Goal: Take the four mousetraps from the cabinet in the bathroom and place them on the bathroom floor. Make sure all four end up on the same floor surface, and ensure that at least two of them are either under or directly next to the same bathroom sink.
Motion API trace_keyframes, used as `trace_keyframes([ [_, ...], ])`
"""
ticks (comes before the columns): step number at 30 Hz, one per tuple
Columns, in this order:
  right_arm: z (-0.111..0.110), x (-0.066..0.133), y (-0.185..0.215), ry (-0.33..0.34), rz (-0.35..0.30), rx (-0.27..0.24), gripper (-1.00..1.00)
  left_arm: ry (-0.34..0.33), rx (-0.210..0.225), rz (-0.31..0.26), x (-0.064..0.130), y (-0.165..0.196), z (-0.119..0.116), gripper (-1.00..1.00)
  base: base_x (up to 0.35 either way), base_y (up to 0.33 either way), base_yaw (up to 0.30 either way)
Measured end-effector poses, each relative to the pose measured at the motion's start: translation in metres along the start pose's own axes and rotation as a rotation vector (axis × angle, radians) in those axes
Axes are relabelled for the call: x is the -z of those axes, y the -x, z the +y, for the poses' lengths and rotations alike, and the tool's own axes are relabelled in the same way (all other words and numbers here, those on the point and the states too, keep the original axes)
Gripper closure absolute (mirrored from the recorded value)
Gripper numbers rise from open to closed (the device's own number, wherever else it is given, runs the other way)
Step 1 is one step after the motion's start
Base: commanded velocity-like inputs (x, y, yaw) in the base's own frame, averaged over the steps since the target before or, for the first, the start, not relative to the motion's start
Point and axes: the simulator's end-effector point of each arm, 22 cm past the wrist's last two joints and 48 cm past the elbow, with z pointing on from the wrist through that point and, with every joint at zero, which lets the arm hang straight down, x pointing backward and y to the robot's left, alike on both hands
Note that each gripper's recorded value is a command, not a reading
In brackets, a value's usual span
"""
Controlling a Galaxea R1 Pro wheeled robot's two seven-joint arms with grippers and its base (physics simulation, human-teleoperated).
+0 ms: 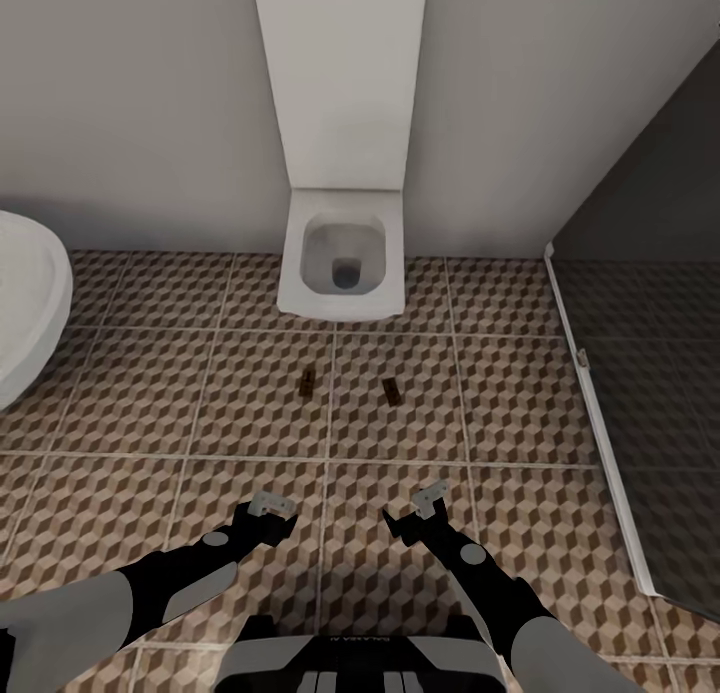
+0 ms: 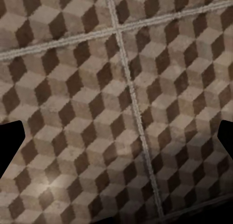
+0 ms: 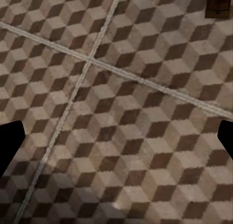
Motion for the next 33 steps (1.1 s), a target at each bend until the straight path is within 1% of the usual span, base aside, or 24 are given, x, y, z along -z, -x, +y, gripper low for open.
trace_keyframes([
  [14,0.005,0.019,0.011,0.000,0.002,-0.001,-1.00,0.001,0.000,0.001,0.022,0.007,-0.003,-1.00,0.000,0.000,0.000],
  [33,0.012,0.045,0.023,0.001,0.008,-0.003,-1.00,-0.003,0.001,0.003,0.048,0.015,-0.013,-1.00,0.000,0.000,0.000],
])
